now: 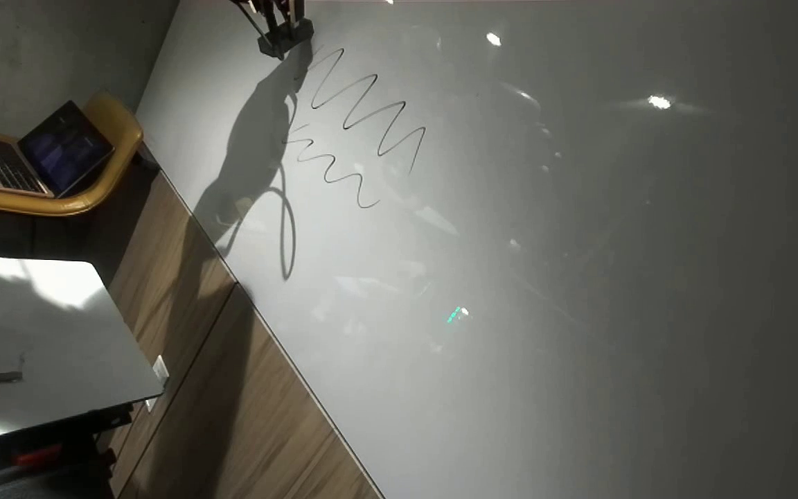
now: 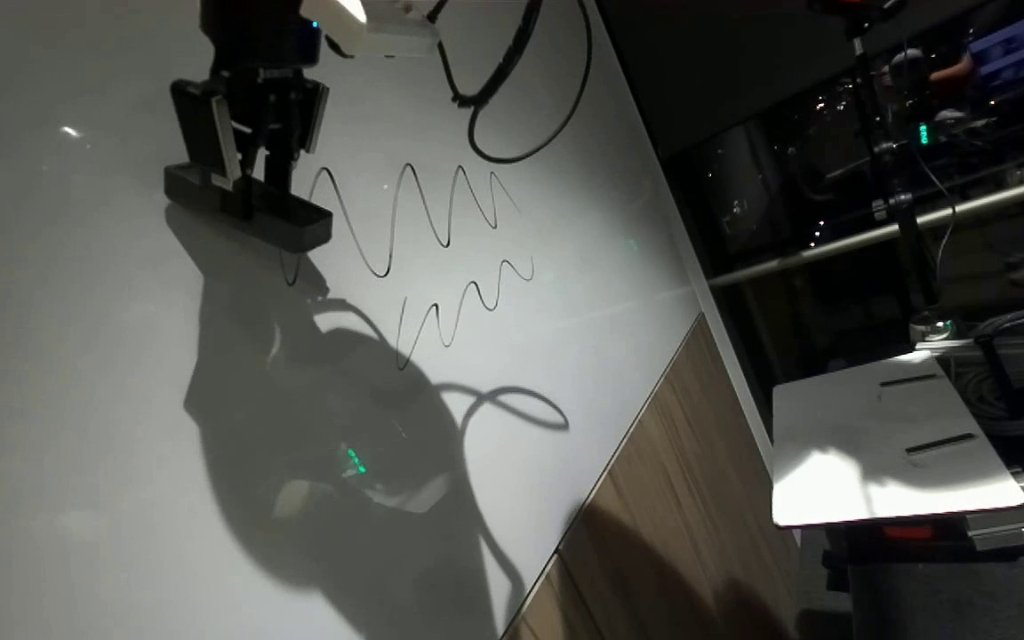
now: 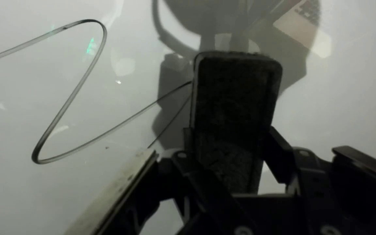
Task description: Use the eraser to wipe the whiteboard.
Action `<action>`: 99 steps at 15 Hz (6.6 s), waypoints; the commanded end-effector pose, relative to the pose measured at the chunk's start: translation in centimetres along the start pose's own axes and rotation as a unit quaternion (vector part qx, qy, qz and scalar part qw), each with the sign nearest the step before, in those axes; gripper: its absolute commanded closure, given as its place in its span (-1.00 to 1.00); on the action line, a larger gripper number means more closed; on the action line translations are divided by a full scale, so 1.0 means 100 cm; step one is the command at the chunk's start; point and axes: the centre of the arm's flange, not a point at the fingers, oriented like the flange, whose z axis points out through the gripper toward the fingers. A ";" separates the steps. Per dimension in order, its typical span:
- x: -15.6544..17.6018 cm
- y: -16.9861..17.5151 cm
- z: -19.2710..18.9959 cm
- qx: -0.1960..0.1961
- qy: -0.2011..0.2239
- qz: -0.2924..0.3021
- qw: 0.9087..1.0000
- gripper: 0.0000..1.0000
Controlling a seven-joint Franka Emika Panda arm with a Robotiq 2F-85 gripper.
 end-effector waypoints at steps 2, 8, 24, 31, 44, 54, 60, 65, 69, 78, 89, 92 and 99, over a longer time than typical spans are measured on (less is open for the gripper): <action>-0.003 -0.008 0.058 -0.035 -0.014 -0.032 0.999 0.43; -0.016 0.032 0.107 -0.071 -0.043 -0.045 0.996 0.43; 0.003 0.192 0.046 -0.132 -0.053 0.072 0.987 0.43; 0.049 0.136 0.054 -0.088 -0.080 0.061 0.991 0.43; 0.082 0.072 -0.013 -0.020 -0.064 0.113 0.991 0.43; 0.028 0.035 0.061 -0.023 -0.054 0.043 0.997 0.43; 0.008 0.100 0.058 -0.060 -0.059 0.049 0.995 0.43; -0.024 0.166 0.045 -0.113 -0.068 0.080 0.988 0.43; -0.056 0.235 0.037 -0.153 -0.070 0.108 0.980 0.43; -0.155 0.440 0.026 -0.223 -0.070 0.193 0.953 0.43; -0.139 0.315 -0.003 -0.092 -0.036 0.226 0.969 0.43; -0.127 0.286 -0.005 -0.065 -0.030 0.222 0.972 0.43; -0.110 0.278 0.004 -0.056 -0.020 0.209 0.976 0.43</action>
